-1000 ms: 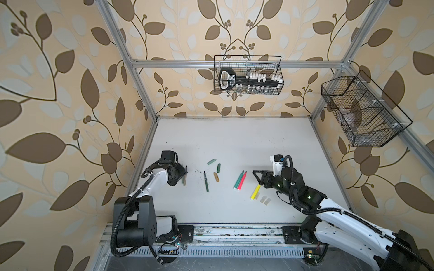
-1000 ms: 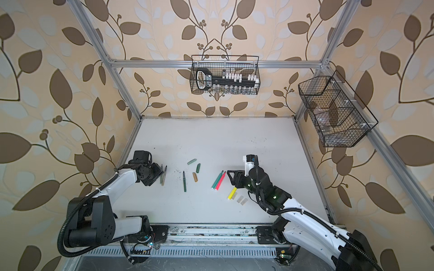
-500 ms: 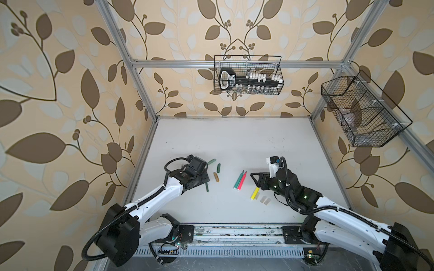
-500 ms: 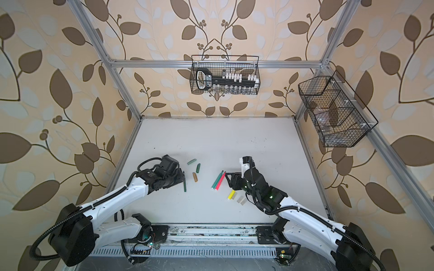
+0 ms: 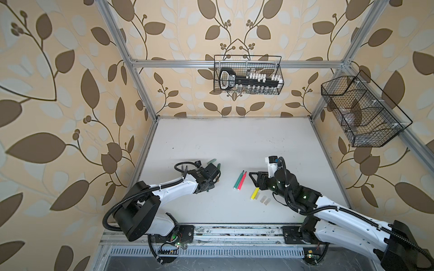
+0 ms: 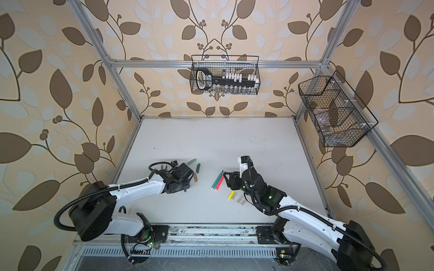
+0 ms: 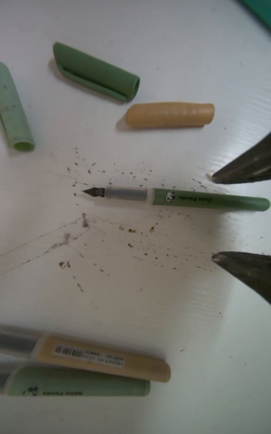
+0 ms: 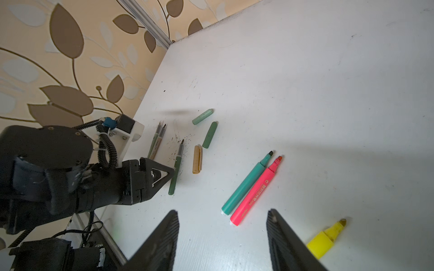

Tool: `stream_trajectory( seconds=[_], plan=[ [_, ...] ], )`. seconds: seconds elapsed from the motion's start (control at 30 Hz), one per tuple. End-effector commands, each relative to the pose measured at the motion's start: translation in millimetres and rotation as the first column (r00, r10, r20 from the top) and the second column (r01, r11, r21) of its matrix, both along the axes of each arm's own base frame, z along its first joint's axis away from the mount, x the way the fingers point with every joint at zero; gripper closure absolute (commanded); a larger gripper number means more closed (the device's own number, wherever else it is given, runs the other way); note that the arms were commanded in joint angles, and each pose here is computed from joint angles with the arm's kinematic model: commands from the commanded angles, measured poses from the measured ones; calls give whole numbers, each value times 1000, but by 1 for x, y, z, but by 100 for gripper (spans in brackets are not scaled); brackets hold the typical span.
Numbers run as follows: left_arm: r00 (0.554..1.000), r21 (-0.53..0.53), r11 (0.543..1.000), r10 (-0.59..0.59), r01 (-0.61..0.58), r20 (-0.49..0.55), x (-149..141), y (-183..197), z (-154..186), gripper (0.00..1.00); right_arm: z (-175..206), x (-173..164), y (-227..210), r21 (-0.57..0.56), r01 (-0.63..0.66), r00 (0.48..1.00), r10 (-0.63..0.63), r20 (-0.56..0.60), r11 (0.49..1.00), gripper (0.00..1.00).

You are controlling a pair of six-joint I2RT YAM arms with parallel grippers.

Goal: Insert pens into pen caps
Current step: Pick up a pen from the center of the table.

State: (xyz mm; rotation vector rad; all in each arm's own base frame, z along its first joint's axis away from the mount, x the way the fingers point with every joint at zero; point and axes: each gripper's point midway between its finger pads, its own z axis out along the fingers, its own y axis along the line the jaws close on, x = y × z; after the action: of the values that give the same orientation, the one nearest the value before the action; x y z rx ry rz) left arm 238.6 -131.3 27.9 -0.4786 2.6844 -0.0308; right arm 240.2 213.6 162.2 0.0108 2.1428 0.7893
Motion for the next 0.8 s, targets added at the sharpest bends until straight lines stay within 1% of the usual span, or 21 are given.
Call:
stream_trajectory(
  seconds=[0.0, 0.03, 0.1, 0.33, 0.43, 0.47, 0.53, 0.67, 0.73, 0.77],
  plan=[
    [999, -11, 1000, -10, 10, 50, 16, -12, 8, 54, 12, 5, 2, 14, 20, 1000, -20, 16, 1000, 40],
    [999, -2, 1000, -11, 11, 30, 16, -13, 1, 54, 13, 5, 2, 15, 20, 1000, -21, 17, 1000, 40],
    [1000, 15, 1000, -9, 9, 22, 17, -12, -4, 57, 12, 5, 2, 12, 18, 1000, -19, 16, 1000, 39],
    [999, 115, 993, 33, -31, -12, 16, 2, -13, 73, 15, 5, 2, 6, 18, 1000, -18, 22, 1000, 39],
    [999, 131, 991, 29, -25, -28, 16, 2, -16, 80, 16, 5, 2, 7, 17, 1000, -17, 23, 1000, 39],
    [999, 126, 992, 28, -23, -32, 16, 1, -17, 82, 16, 5, 3, 9, 17, 1000, -17, 23, 1000, 39],
    [999, 118, 993, 18, -13, -42, 16, -2, -18, 88, 17, 5, 3, 13, 15, 1000, -15, 25, 1000, 40],
    [999, 78, 997, 2, 0, -34, 17, -9, -14, 90, 20, 3, 6, 30, 3, 1000, -4, 28, 1000, 40],
    [1000, 38, 999, -12, 12, -19, 18, -15, -7, 92, 22, 2, 7, 41, 3, 1000, -4, 31, 999, 40],
    [999, 22, 999, -43, 43, -10, 19, -19, -2, 93, 23, 2, 8, 49, 1, 999, -3, 32, 999, 40]
  ],
)
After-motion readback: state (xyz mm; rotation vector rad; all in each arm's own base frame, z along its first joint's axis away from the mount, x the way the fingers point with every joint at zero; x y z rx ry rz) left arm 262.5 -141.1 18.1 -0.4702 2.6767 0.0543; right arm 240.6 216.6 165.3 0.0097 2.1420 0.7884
